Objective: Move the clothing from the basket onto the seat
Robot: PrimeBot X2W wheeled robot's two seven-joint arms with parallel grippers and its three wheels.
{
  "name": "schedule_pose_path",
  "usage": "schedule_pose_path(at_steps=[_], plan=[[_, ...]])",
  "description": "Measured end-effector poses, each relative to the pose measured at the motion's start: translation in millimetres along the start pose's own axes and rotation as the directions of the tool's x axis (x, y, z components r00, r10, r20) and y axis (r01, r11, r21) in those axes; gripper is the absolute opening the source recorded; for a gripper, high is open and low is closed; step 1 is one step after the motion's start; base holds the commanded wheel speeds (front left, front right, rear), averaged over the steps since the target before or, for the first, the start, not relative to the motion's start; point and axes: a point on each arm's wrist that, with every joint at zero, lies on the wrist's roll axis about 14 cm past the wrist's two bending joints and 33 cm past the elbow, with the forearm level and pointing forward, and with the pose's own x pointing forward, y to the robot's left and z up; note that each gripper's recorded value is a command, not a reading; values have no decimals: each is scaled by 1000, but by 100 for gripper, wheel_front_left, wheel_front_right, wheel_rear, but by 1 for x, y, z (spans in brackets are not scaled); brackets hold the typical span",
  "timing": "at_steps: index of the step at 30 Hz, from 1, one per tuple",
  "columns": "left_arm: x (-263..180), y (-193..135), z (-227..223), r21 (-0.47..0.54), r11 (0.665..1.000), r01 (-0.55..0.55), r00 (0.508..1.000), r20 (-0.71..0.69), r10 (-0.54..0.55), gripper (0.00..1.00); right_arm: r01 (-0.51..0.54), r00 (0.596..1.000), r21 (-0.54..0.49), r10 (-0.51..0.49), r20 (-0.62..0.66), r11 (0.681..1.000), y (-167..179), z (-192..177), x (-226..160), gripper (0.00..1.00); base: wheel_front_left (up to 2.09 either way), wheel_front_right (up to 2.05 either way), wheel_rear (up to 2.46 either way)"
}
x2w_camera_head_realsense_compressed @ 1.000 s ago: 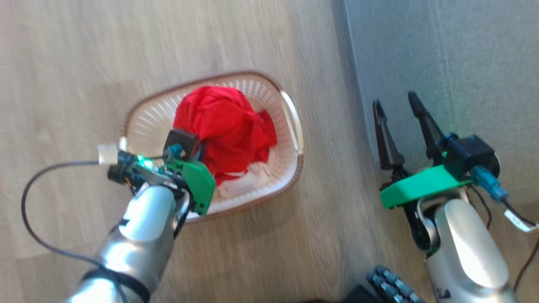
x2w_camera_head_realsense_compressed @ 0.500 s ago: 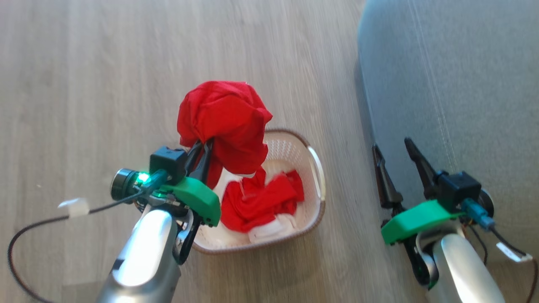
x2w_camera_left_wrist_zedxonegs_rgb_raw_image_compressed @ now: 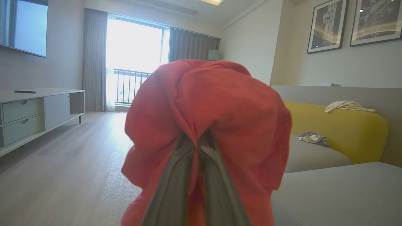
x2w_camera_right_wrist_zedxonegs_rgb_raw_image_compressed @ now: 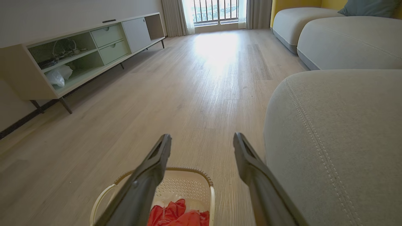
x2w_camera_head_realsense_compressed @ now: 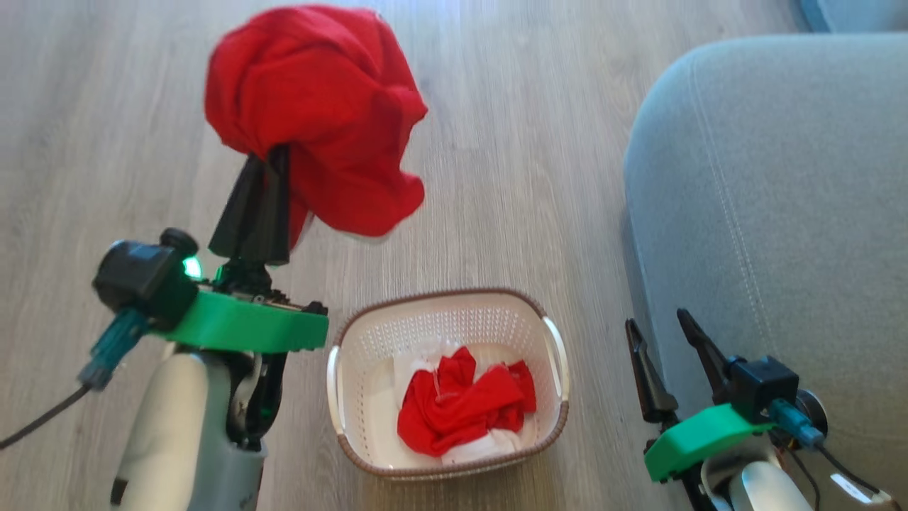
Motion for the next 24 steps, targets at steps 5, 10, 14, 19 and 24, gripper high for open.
schedule_pose_path(at_steps=[5,10,14,19,24], plan=[[-3,-10,37,4,1000,24,995,102,-24,0,-24,999,-3,24,23,1000,9,7,-5,100,0,0,0],[-5,-34,57,18,996,91,983,161,-93,0,-27,999,11,27,45,1000,11,14,-6,100,0,0,0],[-8,-61,57,17,984,175,971,161,-175,0,-34,999,15,33,30,999,13,8,-7,100,0,0,0],[-19,-89,31,10,964,265,961,80,-265,0,-40,999,14,40,26,999,15,7,-6,100,0,0,0],[-39,-103,-16,-30,950,310,948,-71,-312,0,-39,999,8,38,22,999,14,6,-6,100,0,0,0]])
